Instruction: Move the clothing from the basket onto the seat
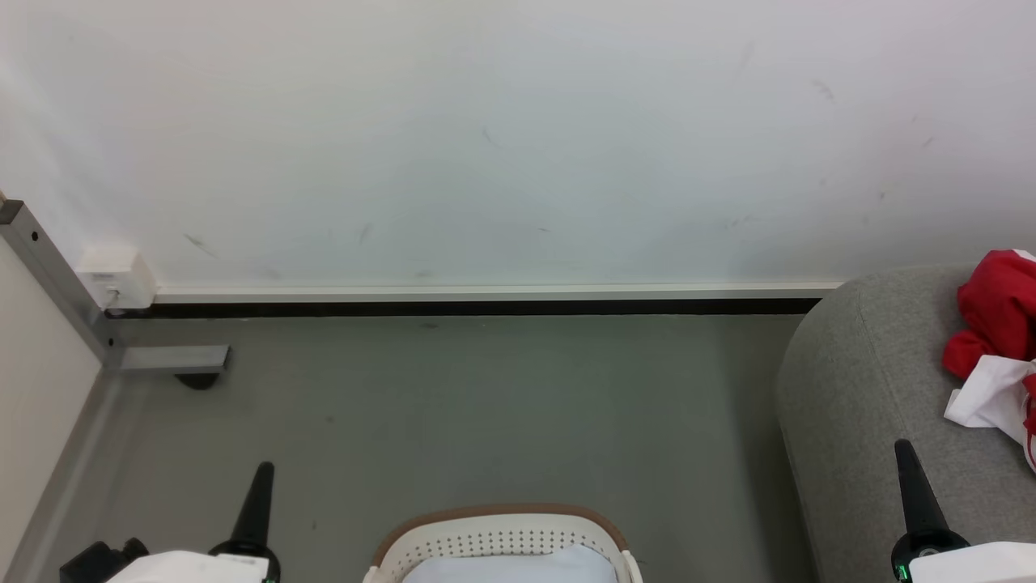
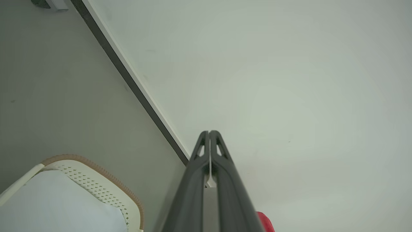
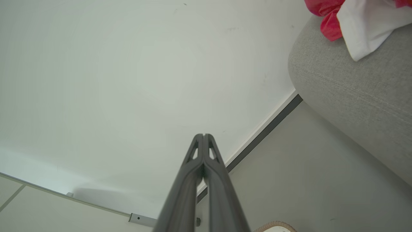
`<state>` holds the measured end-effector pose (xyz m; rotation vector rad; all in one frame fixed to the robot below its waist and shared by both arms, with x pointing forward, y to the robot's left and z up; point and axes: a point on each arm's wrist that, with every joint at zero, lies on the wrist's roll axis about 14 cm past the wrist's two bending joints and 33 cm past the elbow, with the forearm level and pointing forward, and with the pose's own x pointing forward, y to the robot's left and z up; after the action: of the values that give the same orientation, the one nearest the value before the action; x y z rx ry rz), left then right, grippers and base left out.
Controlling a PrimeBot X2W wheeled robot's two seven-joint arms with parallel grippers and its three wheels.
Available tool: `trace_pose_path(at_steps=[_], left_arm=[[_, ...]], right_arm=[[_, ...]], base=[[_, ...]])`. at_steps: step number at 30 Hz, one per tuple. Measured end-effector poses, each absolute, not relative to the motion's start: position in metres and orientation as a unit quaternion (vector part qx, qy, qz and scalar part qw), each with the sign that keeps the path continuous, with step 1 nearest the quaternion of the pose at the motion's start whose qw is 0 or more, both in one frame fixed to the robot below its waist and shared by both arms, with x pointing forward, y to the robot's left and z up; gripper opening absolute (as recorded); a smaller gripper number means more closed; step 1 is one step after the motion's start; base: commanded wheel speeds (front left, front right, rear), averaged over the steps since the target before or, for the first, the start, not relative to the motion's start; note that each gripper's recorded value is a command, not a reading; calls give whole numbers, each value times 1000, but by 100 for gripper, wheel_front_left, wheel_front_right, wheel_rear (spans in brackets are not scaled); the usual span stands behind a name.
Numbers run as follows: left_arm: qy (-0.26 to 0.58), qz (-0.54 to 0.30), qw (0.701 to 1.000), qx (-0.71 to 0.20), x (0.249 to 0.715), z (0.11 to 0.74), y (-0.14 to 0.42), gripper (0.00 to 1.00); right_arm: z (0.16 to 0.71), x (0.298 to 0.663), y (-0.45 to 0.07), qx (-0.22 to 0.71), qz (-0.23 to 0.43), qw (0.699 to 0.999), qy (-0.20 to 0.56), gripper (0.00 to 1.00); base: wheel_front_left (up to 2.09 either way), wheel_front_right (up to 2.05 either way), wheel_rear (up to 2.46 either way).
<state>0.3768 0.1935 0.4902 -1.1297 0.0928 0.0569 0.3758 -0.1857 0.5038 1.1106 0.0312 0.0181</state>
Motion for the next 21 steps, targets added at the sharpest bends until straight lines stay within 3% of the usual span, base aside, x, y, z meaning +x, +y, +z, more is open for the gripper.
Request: trace_pose_path(at_steps=[21], left_arm=[[32, 20, 791, -611, 382, 496, 195, 0]], right_arm=[[504, 381, -191, 607, 1, 795, 13, 0]], base=[[0, 0, 0]])
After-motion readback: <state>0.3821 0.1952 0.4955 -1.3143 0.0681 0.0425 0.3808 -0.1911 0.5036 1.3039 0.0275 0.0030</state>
